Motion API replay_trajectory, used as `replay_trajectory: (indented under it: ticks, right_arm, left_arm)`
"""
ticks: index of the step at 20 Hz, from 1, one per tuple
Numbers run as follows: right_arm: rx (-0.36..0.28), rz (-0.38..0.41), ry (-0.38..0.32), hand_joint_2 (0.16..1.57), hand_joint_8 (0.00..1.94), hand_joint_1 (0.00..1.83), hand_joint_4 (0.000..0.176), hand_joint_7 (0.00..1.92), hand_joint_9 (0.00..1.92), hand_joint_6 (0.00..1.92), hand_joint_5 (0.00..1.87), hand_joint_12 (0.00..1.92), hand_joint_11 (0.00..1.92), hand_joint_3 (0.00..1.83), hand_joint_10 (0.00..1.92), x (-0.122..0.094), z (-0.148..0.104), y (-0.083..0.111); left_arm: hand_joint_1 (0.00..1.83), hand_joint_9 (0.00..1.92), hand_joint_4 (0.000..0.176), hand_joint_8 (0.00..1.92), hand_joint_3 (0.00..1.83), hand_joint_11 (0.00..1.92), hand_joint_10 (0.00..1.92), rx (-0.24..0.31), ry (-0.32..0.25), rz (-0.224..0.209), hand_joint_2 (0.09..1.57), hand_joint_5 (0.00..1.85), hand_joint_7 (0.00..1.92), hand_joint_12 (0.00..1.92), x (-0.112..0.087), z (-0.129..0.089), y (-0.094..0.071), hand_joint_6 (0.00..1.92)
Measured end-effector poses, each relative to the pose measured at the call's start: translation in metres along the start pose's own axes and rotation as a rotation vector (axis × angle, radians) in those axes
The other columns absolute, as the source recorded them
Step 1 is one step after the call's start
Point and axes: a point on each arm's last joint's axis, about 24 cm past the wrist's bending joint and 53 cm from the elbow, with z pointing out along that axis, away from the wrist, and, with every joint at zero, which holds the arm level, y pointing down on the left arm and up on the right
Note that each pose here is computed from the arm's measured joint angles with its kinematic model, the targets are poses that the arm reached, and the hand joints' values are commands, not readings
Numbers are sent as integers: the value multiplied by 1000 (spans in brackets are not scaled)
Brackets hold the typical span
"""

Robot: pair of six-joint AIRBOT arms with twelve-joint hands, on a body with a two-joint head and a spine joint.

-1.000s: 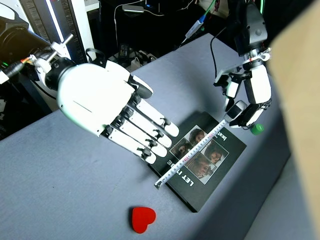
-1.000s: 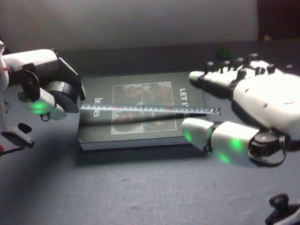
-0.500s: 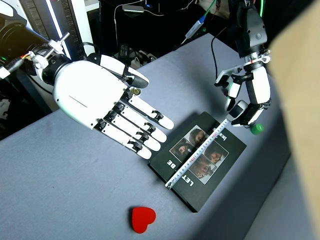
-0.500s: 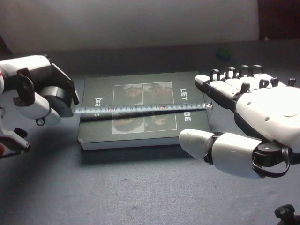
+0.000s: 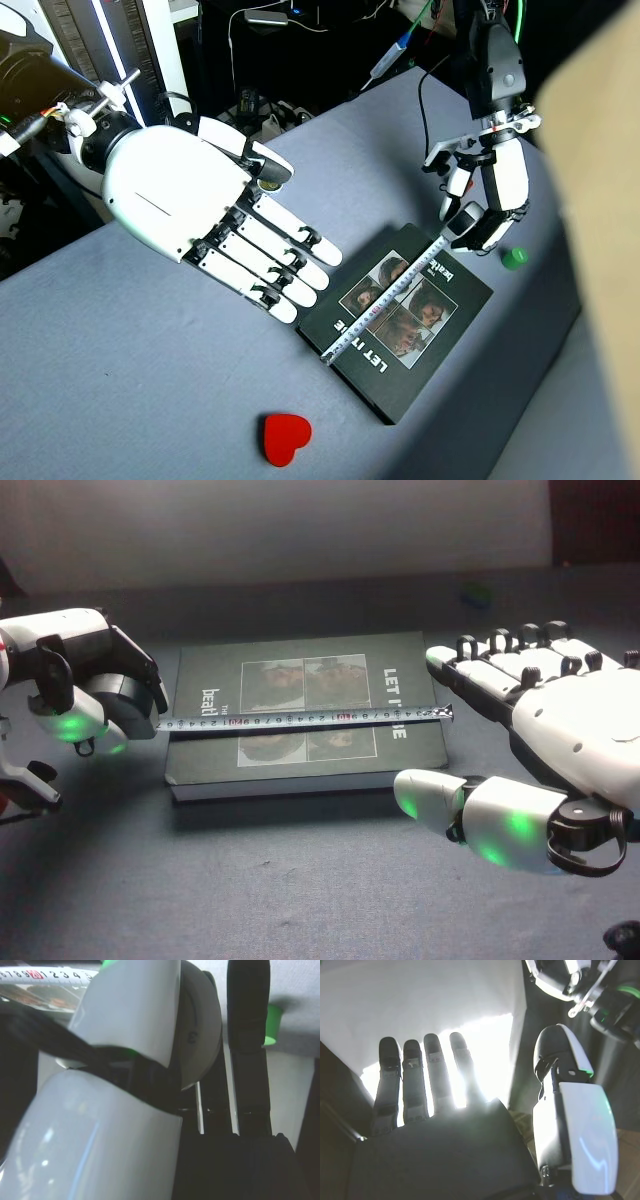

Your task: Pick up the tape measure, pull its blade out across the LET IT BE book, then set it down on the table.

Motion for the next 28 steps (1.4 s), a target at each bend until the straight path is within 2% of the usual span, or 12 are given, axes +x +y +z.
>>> replay_trajectory:
  ticks: [13,16,21,23,28]
  right_arm:
    - [31,-55,-7,1141,3,0,28,82,63,1,81,452,0,0,2,-1,-2,-10]
    - [31,-73,-7,1140,2,0,28,84,68,2,86,538,0,0,2,0,-3,-10]
    - [26,-80,-8,1140,5,0,24,94,77,3,92,541,0,0,5,0,-3,-9]
    - [25,-80,-8,1140,7,0,23,100,82,6,98,542,0,0,6,0,-3,-9]
    - [27,-85,-9,1139,5,0,21,117,92,0,96,561,0,0,4,0,-4,-10]
  left_arm:
    - [1380,1016,0,1006,0,1070,1160,-3,4,-2,1105,975,910,872,1,0,2,851]
    - [1379,1013,0,1009,0,1074,1163,-3,4,-2,1105,978,905,872,1,0,2,852]
    - [1379,1011,0,1006,0,1067,1166,-1,11,-6,1105,983,903,868,3,-2,1,855]
    - [1379,1014,0,1000,0,1059,1161,10,17,-8,1105,973,910,866,4,-4,-4,865]
    - [1378,1010,0,1007,0,1083,1169,69,20,-28,1108,969,899,878,4,-23,-31,882]
